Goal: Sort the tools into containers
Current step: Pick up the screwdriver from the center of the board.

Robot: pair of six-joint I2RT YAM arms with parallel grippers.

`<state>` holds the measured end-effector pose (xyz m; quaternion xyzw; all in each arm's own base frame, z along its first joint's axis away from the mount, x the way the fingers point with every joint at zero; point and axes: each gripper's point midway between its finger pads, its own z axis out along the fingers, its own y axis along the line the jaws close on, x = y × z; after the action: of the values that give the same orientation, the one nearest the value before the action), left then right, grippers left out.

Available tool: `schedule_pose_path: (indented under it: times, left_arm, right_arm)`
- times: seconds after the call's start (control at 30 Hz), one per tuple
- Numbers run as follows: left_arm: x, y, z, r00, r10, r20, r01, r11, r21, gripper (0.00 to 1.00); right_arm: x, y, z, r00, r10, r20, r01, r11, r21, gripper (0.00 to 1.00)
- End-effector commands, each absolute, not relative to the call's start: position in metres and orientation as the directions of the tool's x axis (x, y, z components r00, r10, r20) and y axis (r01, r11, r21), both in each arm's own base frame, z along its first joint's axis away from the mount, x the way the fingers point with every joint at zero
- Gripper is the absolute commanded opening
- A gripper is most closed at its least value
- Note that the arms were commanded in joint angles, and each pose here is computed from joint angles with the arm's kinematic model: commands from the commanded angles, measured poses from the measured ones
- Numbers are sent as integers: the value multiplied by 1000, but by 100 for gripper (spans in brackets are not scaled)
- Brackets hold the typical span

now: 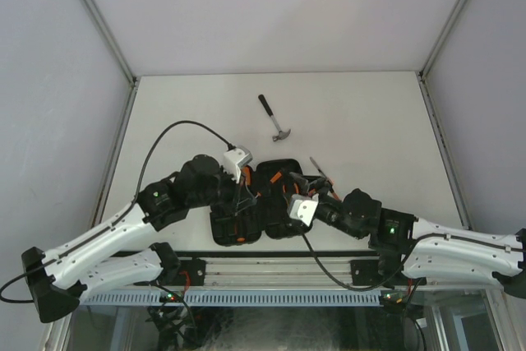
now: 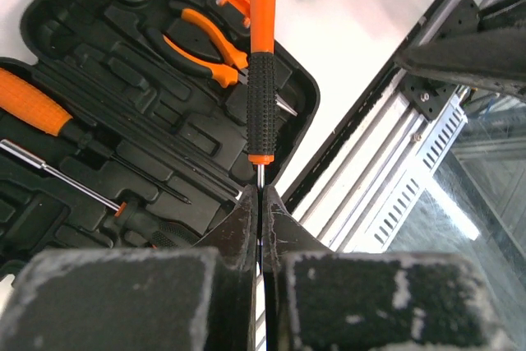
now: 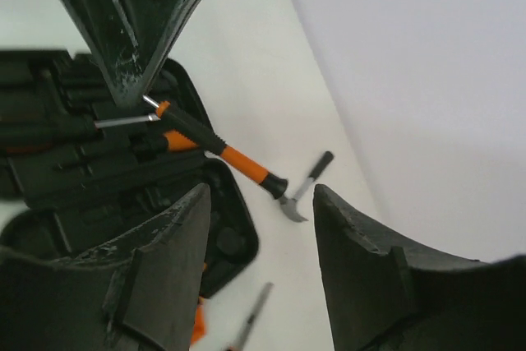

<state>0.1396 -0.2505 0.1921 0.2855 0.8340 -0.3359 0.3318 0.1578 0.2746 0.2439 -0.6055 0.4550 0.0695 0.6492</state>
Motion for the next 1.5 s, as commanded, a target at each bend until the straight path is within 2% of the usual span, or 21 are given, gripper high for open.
schedule_pose_path:
  times: [0.0,0.17,0.2,0.3,0.43,0.57,0.7,0.8,1.07,1.2,1.47]
  left_arm:
    - [153,-253,218,-575,144,-805,682,628,-375,0]
    - [157,-250,224,-569,93,-817,660,643,-387,0]
    - [159,-249,225,-566,83,-820,656,649,-386,0]
    - [161,-247,226,-559,71,-826,649,658,-382,0]
    - [162,-247,229,-553,59,-831,646,661,-383,0]
    - [162,-246,230,-549,46,-835,646,656,-389,0]
    - [158,-246,228,-551,48,-833,653,647,-394,0]
    - [155,-247,227,-555,55,-830,662,633,-401,0]
    - [151,-254,228,-560,69,-826,685,600,-414,0]
    - [150,-255,227,-561,77,-824,690,594,-414,0]
    - [145,-258,224,-571,92,-816,699,575,-425,0]
  right_arm:
    - [152,284,265,276,-198,-941,-793,507,-339,52]
    - [149,294,265,-10,3,-1000,-810,586,10,52]
    - [153,294,262,-99,65,-993,-776,619,118,52]
    - [165,291,252,-248,176,-953,-675,674,301,52]
    - [175,287,248,-396,348,-850,-528,671,521,52]
    - [181,286,262,-453,493,-743,-449,593,668,52]
    - [199,271,268,-499,655,-568,-289,492,821,52]
    - [208,269,268,-534,709,-461,-209,417,884,52]
    - [225,284,277,-590,733,-339,-188,283,940,53]
    - [229,290,274,-609,719,-335,-177,288,941,51]
    - [234,288,272,-605,721,-338,-174,294,940,39]
